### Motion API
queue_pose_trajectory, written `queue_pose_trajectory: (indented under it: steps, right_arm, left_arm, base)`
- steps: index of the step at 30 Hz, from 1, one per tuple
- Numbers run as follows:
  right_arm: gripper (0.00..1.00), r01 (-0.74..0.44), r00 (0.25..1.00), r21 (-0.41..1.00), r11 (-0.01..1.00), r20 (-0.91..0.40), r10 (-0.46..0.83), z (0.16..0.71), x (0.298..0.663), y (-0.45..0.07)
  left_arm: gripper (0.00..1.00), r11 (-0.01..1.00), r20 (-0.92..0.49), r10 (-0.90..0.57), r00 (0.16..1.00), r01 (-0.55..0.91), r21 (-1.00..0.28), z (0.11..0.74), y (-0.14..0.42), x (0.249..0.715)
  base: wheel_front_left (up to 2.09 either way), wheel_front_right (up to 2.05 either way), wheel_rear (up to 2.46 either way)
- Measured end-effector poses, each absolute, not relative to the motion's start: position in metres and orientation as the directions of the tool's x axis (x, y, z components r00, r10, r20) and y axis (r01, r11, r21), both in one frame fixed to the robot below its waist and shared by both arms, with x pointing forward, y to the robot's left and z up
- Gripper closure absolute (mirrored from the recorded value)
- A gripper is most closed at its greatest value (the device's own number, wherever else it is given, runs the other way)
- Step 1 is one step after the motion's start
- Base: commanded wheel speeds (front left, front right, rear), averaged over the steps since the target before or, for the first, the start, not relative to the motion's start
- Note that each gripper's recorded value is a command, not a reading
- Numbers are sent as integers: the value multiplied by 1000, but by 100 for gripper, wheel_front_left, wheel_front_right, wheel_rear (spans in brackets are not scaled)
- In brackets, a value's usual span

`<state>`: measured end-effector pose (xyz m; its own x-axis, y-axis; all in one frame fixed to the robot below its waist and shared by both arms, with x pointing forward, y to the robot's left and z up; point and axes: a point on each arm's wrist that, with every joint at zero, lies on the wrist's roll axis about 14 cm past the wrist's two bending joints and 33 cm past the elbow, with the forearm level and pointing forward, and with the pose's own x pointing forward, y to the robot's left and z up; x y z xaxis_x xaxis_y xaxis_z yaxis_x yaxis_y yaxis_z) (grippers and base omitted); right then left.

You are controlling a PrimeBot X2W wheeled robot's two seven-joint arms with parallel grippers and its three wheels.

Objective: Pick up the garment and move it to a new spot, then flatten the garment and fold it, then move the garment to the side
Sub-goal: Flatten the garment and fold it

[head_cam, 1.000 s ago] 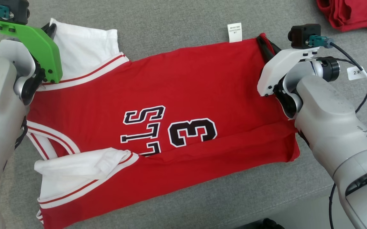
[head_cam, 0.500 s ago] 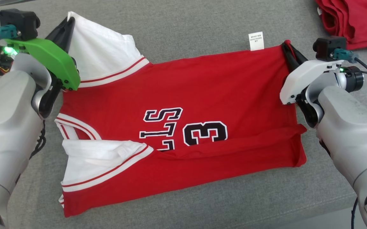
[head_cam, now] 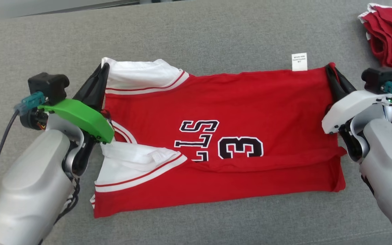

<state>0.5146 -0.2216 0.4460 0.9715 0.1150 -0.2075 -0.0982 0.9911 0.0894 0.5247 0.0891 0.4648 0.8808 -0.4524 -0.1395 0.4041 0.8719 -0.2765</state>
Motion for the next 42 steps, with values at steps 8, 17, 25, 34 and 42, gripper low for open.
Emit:
queue_pose_trajectory:
  steps: [8, 17, 25, 34, 42]
  right_arm:
    - [100, -92, 980, 106, 990, -166, 109, 448, 492, -222]
    - [100, -71, 990, 158, 985, -111, 90, 452, 461, -219]
    - [0, -54, 991, 200, 978, -112, 77, 447, 435, -217]
    - [0, -45, 996, 211, 976, -60, 59, 464, 427, -223]
    - [0, -2, 988, 236, 972, -149, 38, 437, 420, -227]
  left_arm:
    - [100, 881, -88, -379, 921, 330, -340, 471, 101, 473]
    - [100, 880, -140, -293, 946, 210, -426, 450, 110, 412]
    - [0, 888, -192, -238, 952, 133, -441, 433, 121, 387]
    - [0, 905, -107, -173, 979, 116, -410, 454, 134, 395]
    - [0, 962, 28, -14, 1000, 21, -271, 490, 175, 401]
  base:
    - [0, 0, 0]
    - [0, 0, 0]
    - [0, 0, 0]
    - [0, 0, 0]
    - [0, 0, 0]
